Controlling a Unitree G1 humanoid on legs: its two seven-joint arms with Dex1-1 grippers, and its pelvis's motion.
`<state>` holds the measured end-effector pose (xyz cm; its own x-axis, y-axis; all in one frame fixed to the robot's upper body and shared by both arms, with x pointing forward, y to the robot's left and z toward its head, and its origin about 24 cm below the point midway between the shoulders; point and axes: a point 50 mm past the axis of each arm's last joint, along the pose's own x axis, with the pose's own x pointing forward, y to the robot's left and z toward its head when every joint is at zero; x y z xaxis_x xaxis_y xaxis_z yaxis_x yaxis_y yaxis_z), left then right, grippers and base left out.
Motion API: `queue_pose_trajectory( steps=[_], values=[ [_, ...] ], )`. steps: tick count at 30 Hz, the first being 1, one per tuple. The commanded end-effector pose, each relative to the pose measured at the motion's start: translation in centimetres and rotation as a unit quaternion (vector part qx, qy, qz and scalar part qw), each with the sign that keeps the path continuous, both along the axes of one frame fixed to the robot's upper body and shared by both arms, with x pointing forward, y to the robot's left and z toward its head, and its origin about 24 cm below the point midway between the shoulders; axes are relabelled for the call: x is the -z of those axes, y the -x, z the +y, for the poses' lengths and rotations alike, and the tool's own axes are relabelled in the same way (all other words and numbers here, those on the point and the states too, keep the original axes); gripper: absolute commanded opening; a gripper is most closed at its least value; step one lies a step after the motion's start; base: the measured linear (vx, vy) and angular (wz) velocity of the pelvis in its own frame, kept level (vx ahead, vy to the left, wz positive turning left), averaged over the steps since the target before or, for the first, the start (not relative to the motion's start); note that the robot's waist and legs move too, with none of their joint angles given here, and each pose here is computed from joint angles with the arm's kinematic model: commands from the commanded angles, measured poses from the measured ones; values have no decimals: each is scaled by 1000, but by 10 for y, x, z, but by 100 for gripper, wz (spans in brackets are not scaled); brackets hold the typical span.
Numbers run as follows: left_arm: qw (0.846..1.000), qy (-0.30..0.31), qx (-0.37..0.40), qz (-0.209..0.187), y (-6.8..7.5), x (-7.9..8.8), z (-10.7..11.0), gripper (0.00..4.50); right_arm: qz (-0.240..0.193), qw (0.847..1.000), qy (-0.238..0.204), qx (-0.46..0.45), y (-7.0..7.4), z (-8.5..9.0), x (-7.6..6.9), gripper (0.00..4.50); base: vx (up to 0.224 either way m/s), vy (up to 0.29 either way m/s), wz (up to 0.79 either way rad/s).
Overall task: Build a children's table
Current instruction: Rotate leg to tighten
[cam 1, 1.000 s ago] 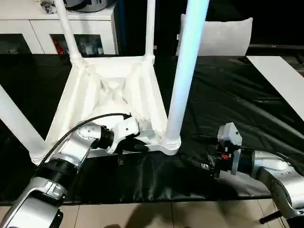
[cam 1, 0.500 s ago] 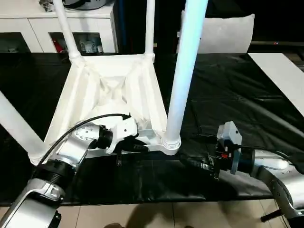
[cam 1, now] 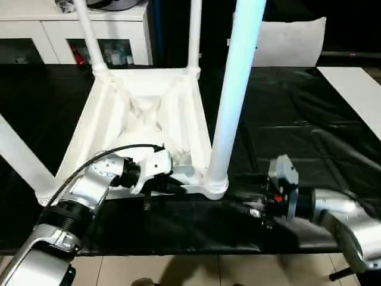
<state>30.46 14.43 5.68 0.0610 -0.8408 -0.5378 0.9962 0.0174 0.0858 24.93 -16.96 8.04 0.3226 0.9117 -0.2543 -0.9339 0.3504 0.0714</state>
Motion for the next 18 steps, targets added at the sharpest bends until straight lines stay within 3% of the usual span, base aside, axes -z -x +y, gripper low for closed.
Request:
queue_pose_trajectory(
  steps=[1, 6, 18],
  values=[
    [998, 26, 52, -19, 2, -11, -14, 7, -2, 1000, 5, -16, -2, 1, -5, 450, 0, 0, 0],
    [997, 21, 76, -18, 5, -10, -19, 7, 5, 999, -2, -44, -7, 6, -10, 450, 0, 0, 0],
    [996, 4, 93, -16, 8, -6, -20, 0, 26, 997, -6, -79, -24, 21, -5, 334, 0, 0, 0]
  ],
)
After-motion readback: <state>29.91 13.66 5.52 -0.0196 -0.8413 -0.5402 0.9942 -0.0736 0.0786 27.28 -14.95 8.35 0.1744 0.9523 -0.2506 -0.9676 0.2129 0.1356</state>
